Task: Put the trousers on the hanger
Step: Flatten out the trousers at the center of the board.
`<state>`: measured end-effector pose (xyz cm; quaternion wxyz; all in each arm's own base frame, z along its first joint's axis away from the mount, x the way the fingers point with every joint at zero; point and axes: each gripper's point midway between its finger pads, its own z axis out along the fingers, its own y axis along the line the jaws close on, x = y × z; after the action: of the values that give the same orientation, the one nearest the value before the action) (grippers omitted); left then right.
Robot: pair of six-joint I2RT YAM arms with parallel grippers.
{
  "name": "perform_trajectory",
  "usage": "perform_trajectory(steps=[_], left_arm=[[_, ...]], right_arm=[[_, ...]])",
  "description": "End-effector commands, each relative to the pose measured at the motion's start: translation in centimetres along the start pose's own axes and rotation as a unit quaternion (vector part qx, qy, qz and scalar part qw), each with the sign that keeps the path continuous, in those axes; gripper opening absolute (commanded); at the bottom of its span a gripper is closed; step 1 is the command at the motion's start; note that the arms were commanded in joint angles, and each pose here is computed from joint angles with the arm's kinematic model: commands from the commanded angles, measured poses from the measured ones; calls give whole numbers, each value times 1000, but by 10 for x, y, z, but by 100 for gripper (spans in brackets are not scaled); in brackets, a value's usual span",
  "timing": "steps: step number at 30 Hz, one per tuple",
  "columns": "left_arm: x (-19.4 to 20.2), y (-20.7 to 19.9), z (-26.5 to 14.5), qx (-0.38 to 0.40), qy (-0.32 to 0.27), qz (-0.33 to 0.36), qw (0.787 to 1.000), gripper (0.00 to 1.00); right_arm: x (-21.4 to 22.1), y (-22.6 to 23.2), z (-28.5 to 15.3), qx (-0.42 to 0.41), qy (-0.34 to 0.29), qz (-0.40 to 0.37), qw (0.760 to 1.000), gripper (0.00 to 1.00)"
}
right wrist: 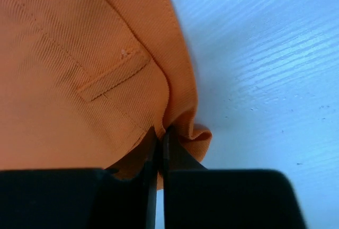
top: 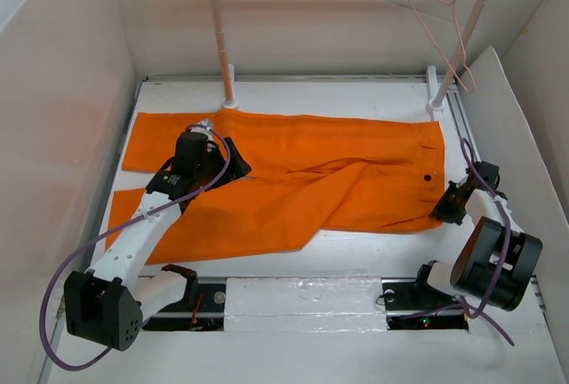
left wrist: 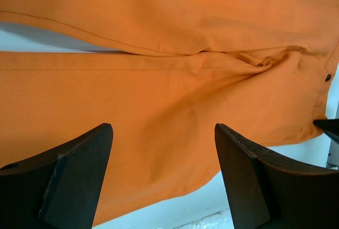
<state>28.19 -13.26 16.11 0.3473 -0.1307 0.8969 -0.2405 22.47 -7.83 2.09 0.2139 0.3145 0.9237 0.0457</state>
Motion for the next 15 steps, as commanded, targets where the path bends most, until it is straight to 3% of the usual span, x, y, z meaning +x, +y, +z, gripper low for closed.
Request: perform_trajectory(steps=[1, 3, 5, 6, 8, 11, 15], left_arm=[[-4, -8, -2, 12, -10, 18, 1000, 73], [-9, -6, -2, -4, -22, 26, 999, 73], [-12, 1, -1, -24, -27, 30, 999, 74], [-14, 1, -1, -27, -30, 30, 999, 74], [-13, 4, 1, -32, -30, 30, 999, 74], [-11, 10, 5, -46, -26, 29, 998, 74], [-15, 15, 4, -62, -36, 28, 997, 75]], right_arm=[[-32, 4, 3, -18, -42, 30, 998, 0], [-36, 3, -8, -8, -38, 23, 999, 0], [-83, -9, -58, 55, -122, 4, 991, 0], [-76, -11, -58, 59, -109, -2, 992, 0], [-104, -24, -96, 114, -168, 3, 979, 0], [-104, -46, -124, 188, -159, -2, 969, 0], [-70, -69, -124, 238, -112, 4, 965, 0]])
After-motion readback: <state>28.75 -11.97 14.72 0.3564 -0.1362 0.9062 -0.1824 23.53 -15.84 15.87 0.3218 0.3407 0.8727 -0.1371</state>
